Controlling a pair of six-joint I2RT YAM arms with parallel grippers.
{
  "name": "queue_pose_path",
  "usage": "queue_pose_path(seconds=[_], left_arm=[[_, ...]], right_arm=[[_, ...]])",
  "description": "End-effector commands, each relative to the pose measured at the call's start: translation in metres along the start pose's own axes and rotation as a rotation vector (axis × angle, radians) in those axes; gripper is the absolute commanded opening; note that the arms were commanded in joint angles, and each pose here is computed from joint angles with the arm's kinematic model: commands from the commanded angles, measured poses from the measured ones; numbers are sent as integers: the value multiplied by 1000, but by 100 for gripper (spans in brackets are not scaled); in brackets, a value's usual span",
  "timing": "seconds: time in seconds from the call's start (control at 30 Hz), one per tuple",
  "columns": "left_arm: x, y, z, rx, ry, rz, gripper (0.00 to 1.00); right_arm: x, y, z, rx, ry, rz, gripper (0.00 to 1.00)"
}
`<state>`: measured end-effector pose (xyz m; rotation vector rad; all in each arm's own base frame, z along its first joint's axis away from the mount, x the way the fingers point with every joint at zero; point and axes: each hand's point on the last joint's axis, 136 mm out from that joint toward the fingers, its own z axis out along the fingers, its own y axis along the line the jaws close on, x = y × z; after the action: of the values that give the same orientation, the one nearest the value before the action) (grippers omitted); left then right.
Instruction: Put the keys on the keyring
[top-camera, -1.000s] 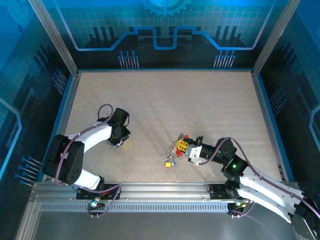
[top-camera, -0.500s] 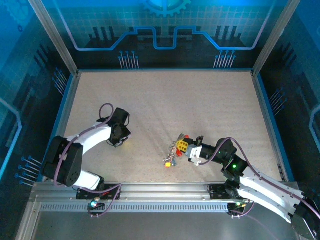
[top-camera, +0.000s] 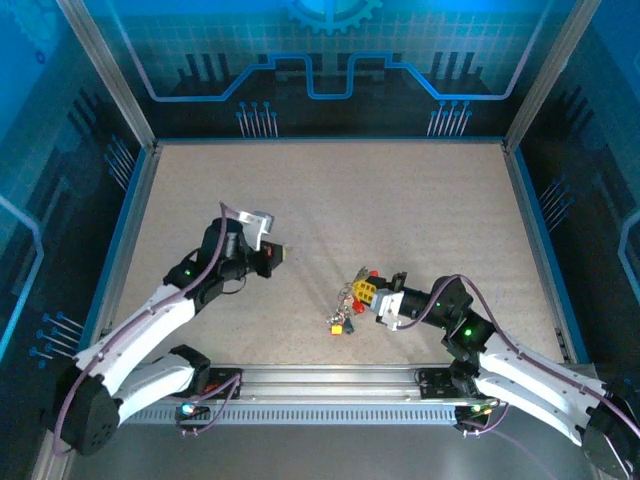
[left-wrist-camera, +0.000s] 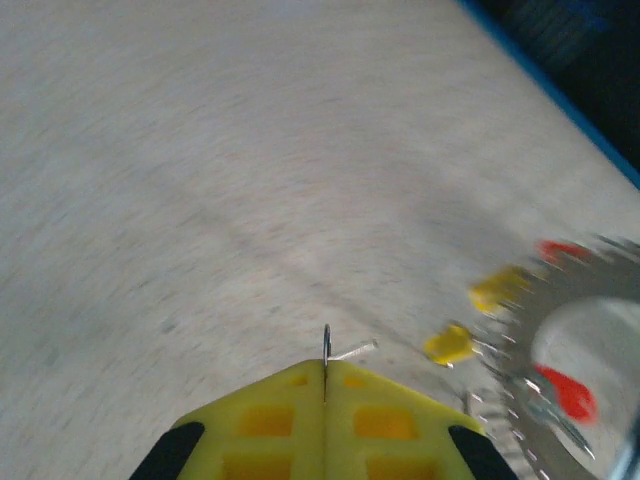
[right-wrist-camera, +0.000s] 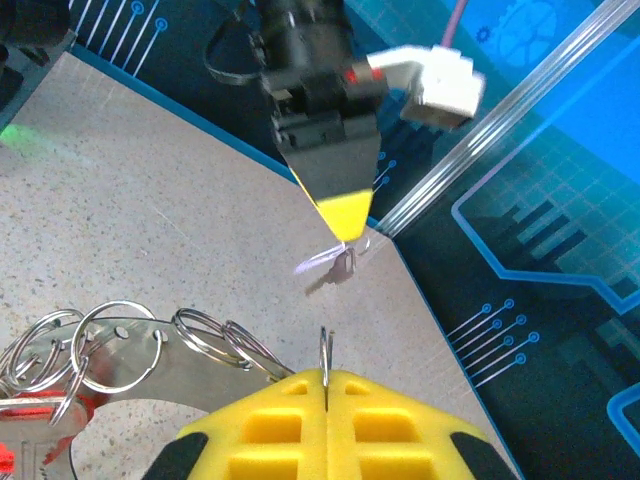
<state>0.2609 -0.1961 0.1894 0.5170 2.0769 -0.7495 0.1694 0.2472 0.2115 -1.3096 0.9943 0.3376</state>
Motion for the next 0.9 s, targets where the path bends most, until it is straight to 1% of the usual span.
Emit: queue_pose_path(seconds=[0.0,0.2,0.3,0.4,0.53,0.7,0.87], left_arm=[[-14,-46,-10,229,-137,399,0],[-7,-89,-18,484,-152,630,0],[-11,-99,-15,522,-195,696,0],[-8,-111,-11,566,-196,779,0],[-4,-124,-6,603,-203,886,0],[-12,-136,1,565,-262,979,0],[-4,-143,7,563,-256,1093,0]], right_arm=[[-18,-20,0,52,-55,-11,0],[-28,-11,3,-21,-104,27,0],[-34,-5,4,-68,-131,46,0],[-37,-2,5,-90,-147,60,0],[-37,-1,7,-106,-151,75,0],[-37,2,9,-131,-155,97,0],[-37,-1,11,-133,-149,119,0]])
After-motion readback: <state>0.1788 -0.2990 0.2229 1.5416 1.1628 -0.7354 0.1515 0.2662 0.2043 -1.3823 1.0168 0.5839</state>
